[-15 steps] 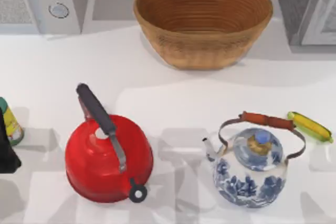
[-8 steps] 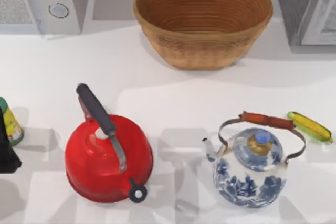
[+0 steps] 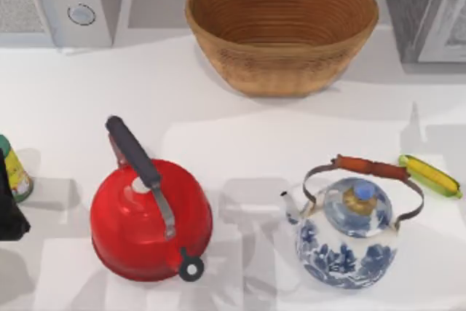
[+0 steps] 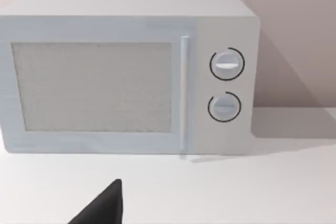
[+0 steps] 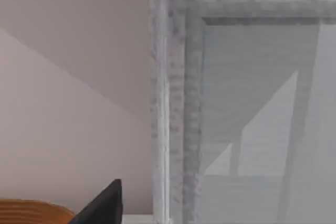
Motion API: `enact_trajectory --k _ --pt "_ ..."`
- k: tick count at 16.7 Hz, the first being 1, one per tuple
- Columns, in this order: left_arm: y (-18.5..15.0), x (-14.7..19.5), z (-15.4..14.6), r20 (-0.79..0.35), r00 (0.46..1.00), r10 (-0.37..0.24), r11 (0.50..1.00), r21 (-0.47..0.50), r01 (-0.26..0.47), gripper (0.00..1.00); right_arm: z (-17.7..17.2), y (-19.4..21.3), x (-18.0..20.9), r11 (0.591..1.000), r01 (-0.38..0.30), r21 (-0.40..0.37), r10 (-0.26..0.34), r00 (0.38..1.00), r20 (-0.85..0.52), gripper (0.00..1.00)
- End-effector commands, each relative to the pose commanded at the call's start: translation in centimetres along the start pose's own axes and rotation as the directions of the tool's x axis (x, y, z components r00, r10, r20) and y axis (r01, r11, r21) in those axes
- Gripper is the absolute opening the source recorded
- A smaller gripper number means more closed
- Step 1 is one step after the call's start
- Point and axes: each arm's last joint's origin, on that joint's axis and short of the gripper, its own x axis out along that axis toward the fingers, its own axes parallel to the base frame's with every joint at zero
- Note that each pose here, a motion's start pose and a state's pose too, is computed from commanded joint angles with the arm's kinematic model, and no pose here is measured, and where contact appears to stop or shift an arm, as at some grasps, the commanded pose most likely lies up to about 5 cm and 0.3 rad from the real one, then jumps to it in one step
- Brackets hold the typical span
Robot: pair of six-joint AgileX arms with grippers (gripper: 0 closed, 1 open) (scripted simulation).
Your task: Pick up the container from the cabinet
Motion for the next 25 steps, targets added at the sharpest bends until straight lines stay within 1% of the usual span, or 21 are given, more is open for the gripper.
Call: enact_trajectory --k 3,5,8,11,15,20,25 --pt "0.0 0.0 0.0 0.000 1.000 0.000 1.000 0.000 0.000 1.00 5.3 0.7 2.7 1.000 0.007 -0.007 -0.007 1.000 0.000 1.00" --pt "0.0 0.0 0.0 0.000 1.000 0.000 1.000 0.000 0.000 1.00 8.2 1.2 4.8 1.000 0.011 -0.008 -0.011 1.000 -0.003 1.00" --pt "0.0 0.0 0.0 0.000 1.000 0.000 1.000 0.000 0.000 1.00 11.5 2.1 7.8 1.000 0.016 -0.006 -0.016 1.000 -0.007 1.00" --pt "0.0 0.0 0.0 0.000 1.000 0.000 1.000 0.000 0.000 1.00 13.7 2.9 10.2 1.000 0.011 -0.002 -0.011 1.000 -0.004 1.00" --pt "0.0 0.0 0.0 0.000 1.000 0.000 1.000 0.000 0.000 1.00 14.8 3.7 11.9 1.000 0.003 -0.005 -0.003 1.000 -0.006 1.00" --pt "0.0 0.0 0.0 0.000 1.000 0.000 1.000 0.000 0.000 1.00 14.9 3.6 11.9 1.000 0.007 -0.004 -0.007 1.000 -0.003 1.00" --pt "0.0 0.0 0.0 0.000 1.000 0.000 1.000 0.000 0.000 1.00 13.4 3.7 12.2 1.000 0.006 -0.005 -0.006 1.000 -0.001 1.00"
